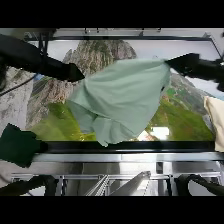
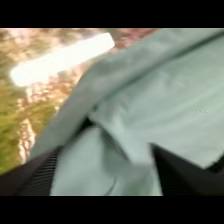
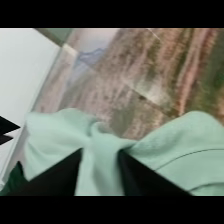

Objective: Fold the shirts.

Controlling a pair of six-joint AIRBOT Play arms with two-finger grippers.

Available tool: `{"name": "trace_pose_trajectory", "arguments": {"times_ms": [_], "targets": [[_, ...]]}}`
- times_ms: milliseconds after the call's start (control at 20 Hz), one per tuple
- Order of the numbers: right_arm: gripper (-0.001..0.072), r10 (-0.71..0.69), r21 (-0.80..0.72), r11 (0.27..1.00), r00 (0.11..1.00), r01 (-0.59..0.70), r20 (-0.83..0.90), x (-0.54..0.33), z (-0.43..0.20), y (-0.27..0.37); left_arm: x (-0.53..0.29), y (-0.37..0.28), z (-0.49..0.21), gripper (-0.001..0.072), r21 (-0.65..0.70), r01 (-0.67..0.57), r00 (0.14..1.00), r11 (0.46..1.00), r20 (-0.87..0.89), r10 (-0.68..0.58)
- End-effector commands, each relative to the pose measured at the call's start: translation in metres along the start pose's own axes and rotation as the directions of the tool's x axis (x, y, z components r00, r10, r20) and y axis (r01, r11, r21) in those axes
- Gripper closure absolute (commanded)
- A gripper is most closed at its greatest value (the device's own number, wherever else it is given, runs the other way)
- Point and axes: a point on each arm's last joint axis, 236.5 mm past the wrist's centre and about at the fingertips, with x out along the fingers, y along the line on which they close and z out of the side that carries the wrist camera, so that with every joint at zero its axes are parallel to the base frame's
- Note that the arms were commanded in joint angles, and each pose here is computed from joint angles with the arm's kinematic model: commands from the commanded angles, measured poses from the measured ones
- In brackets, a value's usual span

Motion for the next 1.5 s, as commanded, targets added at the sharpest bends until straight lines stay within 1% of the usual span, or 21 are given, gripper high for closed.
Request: {"name": "trace_pose_trajectory", "arguments": {"times_ms": [0,100,200,250,300,400,450,550,600,700,750,850,1000,1100,1200,1250,1300,1350,1400,1450], "targets": [[0.0285,-0.080,0.216,0.971,0.992,0.099,-0.096,0.051,-0.037,-0.106,0.068,0.060,-0.025,-0.0005,-0.155,-0.001,0.996,0.988,-0.085,-0.013],[0.0284,-0.075,0.254,0.962,0.991,0.101,-0.110,0.037,-0.039,-0.124,0.067,0.079,-0.037,-0.0003,-0.215,0.019,0.988,0.976,-0.147,-0.052],[0.0283,-0.022,0.260,0.964,0.992,0.054,-0.126,0.008,-0.036,-0.114,0.050,0.090,-0.042,-0.0003,-0.243,0.031,0.980,0.969,-0.182,-0.077],[0.0284,0.001,0.272,0.961,0.987,0.043,-0.161,-0.007,-0.041,-0.106,0.041,0.095,-0.044,-0.0003,-0.255,0.033,0.978,0.966,-0.189,-0.083],[0.0284,-0.012,0.276,0.958,0.976,0.074,-0.218,-0.017,-0.054,-0.104,0.034,0.097,-0.050,-0.0003,-0.268,0.036,0.974,0.963,-0.205,-0.093],[0.0285,-0.132,0.271,0.931,0.917,0.245,-0.376,-0.039,-0.105,-0.115,0.027,0.094,-0.074,-0.0002,-0.306,0.042,0.960,0.951,-0.250,-0.123],[0.0284,-0.168,0.267,0.916,0.892,0.298,-0.421,-0.049,-0.128,-0.117,0.027,0.091,-0.090,-0.0003,-0.329,0.041,0.952,0.944,-0.272,-0.137],[0.0285,-0.212,0.318,0.871,0.869,0.375,-0.447,-0.058,-0.169,-0.121,0.031,0.086,-0.123,-0.0002,-0.367,0.035,0.939,0.930,-0.308,-0.156],[0.0285,-0.227,0.358,0.842,0.867,0.404,-0.444,-0.061,-0.189,-0.123,0.033,0.083,-0.139,-0.0002,-0.383,0.031,0.932,0.923,-0.322,-0.165],[0.0284,-0.250,0.391,0.804,0.851,0.448,-0.461,-0.060,-0.227,-0.128,0.034,0.080,-0.163,-0.0001,-0.416,0.020,0.927,0.909,-0.333,-0.173],[0.0284,-0.248,0.405,0.787,0.840,0.465,-0.483,-0.056,-0.245,-0.129,0.033,0.081,-0.171,0.0015,-0.432,0.013,0.927,0.902,-0.332,-0.173],[0.0285,-0.235,0.415,0.778,0.831,0.472,-0.504,-0.043,-0.268,-0.126,0.028,0.082,-0.184,0.0015,-0.459,0.004,0.928,0.888,-0.328,-0.174],[0.0285,-0.219,0.421,0.779,0.830,0.465,-0.512,-0.013,-0.283,-0.119,0.015,0.087,-0.197,0.0015,-0.504,-0.007,0.932,0.864,-0.315,-0.177],[0.0285,-0.186,0.448,0.773,0.836,0.449,-0.516,0.008,-0.295,-0.113,0.004,0.097,-0.200,0.0015,-0.529,-0.015,0.947,0.849,-0.281,-0.158],[0.0287,-0.110,0.495,0.789,0.876,0.364,-0.469,0.031,-0.293,-0.100,-0.008,0.113,-0.201,0.0016,-0.564,-0.035,0.966,0.825,-0.232,-0.117],[0.0318,-0.083,0.514,0.796,0.899,0.320,-0.431,0.039,-0.287,-0.096,-0.013,0.122,-0.204,0.0017,-0.592,-0.041,0.972,0.805,-0.210,-0.105],[0.0368,-0.065,0.527,0.803,0.920,0.278,-0.386,0.046,-0.278,-0.094,-0.015,0.126,-0.202,0.0093,-0.626,-0.011,0.978,0.779,-0.169,-0.123],[0.0368,-0.057,0.536,0.806,0.933,0.253,-0.355,0.049,-0.270,-0.092,-0.016,0.127,-0.194,0.0309,-0.675,0.069,0.981,0.735,-0.086,-0.171],[0.0402,-0.052,0.539,0.808,0.940,0.238,-0.338,0.050,-0.266,-0.091,-0.014,0.124,-0.183,0.0413,-0.701,0.167,0.972,0.693,0.000,-0.235],[0.0497,-0.052,0.538,0.809,0.940,0.237,-0.337,0.050,-0.266,-0.091,-0.009,0.123,-0.178,0.0424,-0.721,0.230,0.958,0.654,0.048,-0.284]]}}
